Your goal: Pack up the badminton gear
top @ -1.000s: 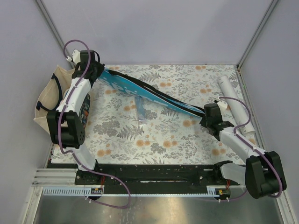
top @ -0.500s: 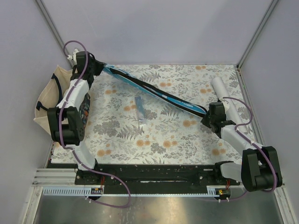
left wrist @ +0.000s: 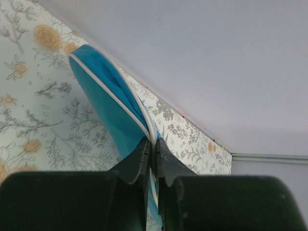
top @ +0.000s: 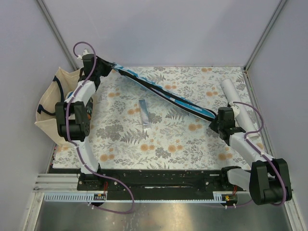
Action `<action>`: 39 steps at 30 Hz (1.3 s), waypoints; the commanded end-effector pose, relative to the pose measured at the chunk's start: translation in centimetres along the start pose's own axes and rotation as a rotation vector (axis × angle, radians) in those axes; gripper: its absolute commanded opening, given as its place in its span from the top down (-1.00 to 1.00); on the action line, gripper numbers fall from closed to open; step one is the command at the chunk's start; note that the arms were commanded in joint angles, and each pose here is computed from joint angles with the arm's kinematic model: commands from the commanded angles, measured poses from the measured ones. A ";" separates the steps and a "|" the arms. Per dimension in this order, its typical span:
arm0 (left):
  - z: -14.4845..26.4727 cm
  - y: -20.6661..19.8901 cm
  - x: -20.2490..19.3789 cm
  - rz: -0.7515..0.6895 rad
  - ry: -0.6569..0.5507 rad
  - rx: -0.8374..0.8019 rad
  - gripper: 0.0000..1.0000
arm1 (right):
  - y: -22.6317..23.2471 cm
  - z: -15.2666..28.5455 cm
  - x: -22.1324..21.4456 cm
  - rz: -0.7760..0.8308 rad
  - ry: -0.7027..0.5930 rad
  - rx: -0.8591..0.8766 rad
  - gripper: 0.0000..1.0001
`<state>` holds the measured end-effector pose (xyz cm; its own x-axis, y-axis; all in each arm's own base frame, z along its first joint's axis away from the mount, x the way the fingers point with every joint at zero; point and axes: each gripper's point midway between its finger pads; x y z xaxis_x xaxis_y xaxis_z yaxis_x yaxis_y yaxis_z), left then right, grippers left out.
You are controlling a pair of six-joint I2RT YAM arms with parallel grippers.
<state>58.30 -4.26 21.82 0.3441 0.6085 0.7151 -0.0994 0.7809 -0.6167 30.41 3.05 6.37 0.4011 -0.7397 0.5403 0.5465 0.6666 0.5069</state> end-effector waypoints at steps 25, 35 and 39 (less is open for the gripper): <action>2.1 -4.7 4.1 -0.409 -0.080 -0.007 -0.98 | 3.7 4.6 3.1 0.027 -0.032 0.129 -0.57; 12.6 -10.2 -1.7 -0.570 0.009 -0.210 -0.98 | 8.8 8.8 1.3 0.159 0.226 0.295 -0.99; 18.5 -12.1 -4.7 -0.612 -0.001 -0.392 -0.98 | 9.2 10.6 1.5 0.213 0.220 0.286 -0.99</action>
<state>45.26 -12.14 31.46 0.2929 0.1292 0.9474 0.2913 0.9317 -0.2171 29.82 7.79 17.02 0.5827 -0.6345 0.5079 0.2895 0.7460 0.5998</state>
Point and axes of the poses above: each gripper's point midway between its finger pads, its own z axis back along the fingers, its own y axis along the line the jaws close on, x = y × z, and after that the axes turned 15 degrees about -z, right-handed
